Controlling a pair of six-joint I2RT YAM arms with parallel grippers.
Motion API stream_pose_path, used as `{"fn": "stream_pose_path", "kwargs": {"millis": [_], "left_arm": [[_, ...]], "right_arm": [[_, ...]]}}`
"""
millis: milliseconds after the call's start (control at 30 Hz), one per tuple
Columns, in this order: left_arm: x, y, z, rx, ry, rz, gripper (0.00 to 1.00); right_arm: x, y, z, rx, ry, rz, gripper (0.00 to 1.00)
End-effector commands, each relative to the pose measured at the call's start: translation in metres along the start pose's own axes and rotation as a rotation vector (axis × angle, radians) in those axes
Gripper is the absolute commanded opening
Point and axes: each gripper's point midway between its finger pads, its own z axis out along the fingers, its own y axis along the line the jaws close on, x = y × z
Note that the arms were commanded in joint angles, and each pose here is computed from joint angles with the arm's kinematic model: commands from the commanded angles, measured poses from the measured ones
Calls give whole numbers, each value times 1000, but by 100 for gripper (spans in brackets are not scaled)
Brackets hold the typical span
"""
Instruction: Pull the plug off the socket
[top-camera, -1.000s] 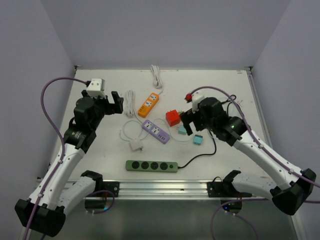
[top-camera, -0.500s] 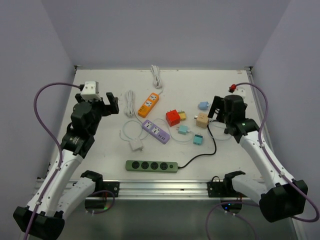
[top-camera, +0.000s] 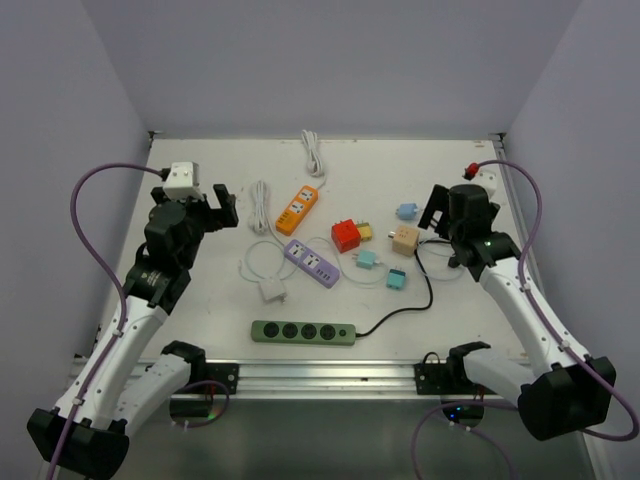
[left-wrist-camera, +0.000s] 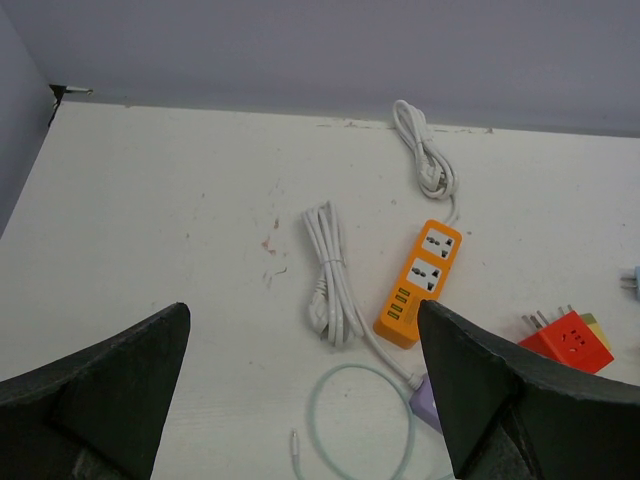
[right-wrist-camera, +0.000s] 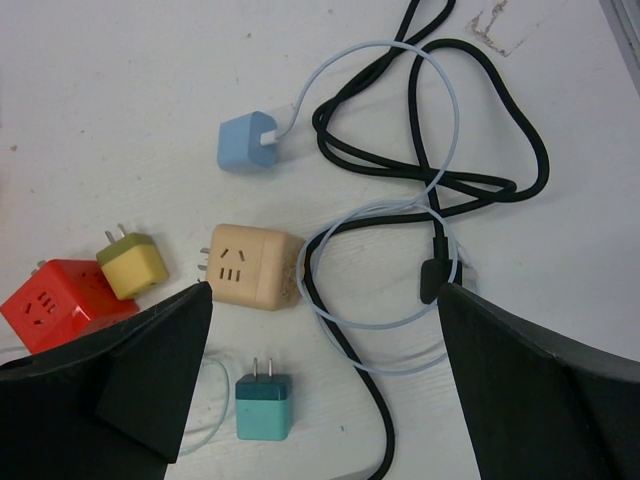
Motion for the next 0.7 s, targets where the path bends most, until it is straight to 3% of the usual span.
{"fn": "stream_pose_path", "kwargs": {"millis": [0, 500, 567, 667], "left_arm": [[-11, 1, -1, -12, -41, -3, 100], [-9, 1, 0, -8, -39, 0, 100], [-9, 2, 0, -13, -40, 3, 100], [-10, 3, 0, -20, -41, 3, 100]], "right_arm": [[-17, 7, -11, -47, -71, 25, 99], [-20, -1, -13, -15, -94, 34, 99], [-18, 3, -14, -40, -75, 20, 95], [-22, 6, -16, -50, -84, 38, 98]]}}
